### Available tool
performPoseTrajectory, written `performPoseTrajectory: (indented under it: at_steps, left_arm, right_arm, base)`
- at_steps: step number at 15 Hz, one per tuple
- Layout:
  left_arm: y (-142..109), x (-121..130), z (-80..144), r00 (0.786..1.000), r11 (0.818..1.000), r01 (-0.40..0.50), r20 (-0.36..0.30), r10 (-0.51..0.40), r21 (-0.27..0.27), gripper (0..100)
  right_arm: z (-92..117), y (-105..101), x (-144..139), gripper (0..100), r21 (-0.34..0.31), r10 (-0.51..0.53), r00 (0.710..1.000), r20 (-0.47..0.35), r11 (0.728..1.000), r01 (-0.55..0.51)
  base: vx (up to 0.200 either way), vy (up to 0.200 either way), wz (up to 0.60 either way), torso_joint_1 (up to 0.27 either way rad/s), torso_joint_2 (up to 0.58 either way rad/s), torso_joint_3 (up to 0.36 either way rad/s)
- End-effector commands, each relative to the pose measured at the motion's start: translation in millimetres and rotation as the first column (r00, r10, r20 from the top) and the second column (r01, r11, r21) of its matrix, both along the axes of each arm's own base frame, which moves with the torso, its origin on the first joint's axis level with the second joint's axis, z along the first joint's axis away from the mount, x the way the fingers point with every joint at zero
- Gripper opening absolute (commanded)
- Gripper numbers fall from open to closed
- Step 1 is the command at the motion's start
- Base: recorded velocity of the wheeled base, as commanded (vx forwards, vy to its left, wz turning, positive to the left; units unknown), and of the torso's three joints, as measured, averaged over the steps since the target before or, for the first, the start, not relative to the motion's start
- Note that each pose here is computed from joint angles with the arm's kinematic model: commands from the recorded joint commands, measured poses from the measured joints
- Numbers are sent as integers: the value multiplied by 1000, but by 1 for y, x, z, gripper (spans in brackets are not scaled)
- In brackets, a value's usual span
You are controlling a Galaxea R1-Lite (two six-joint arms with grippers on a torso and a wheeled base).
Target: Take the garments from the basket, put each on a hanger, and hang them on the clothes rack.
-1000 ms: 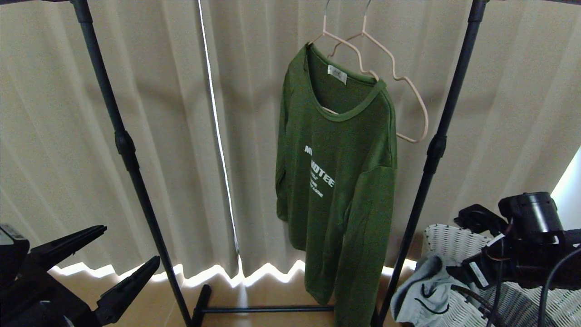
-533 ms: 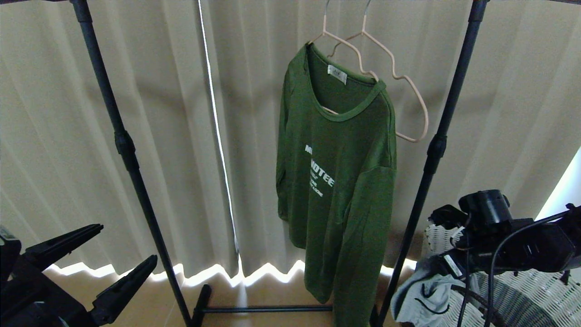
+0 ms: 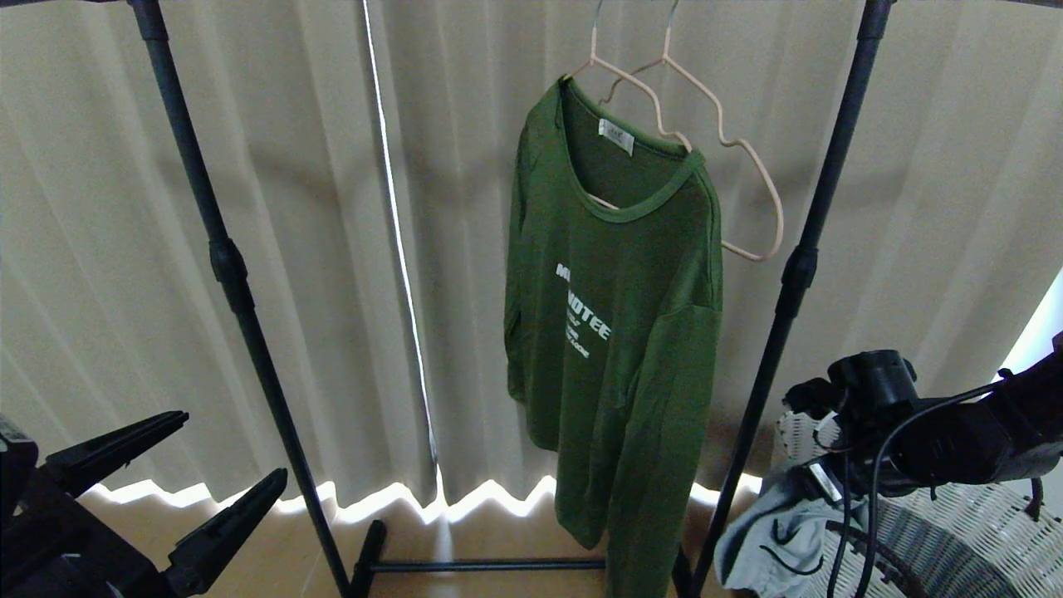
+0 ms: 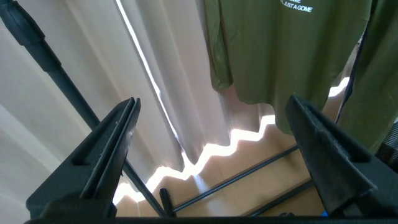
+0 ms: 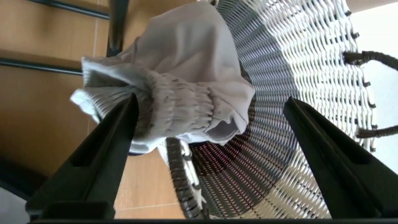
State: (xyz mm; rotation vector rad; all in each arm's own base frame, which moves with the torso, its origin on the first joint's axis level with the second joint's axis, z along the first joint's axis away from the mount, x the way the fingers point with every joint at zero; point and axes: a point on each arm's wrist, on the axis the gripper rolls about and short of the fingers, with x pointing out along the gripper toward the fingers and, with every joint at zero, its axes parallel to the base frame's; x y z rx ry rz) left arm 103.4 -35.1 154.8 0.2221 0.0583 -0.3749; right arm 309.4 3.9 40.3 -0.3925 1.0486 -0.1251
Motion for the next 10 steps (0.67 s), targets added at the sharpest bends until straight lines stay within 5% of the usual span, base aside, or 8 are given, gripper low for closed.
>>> performPoseTrajectory:
  at_steps: [1,2,8,10]
  left_arm:
    - [0,0,0,1000,1000,0,1,0,0,100]
    - [0,0,0,1000,1000,0,1,0,0,100]
    - [1,-2,2,1000,1000,0,14,0,-4,100]
    - [1,-2,2,1000,1000,-1,16,1,-5,100]
  right_arm:
    - [-1,-3,2,100,0,-8,1000,0,1000,8]
    - [-1,-5,2,0,0,-16,1000,-3,1000,16]
    - [-2,-6,-6,0,3,-20,1000,-16,1000,20]
    - [13,-6,-13,0,19,-45,998,35,999,44]
  base:
    - [0,0,0,0,0,0]
    - [0,0,0,0,0,0]
    - [0,0,0,0,0,0]
    - [0,0,0,0,0,0]
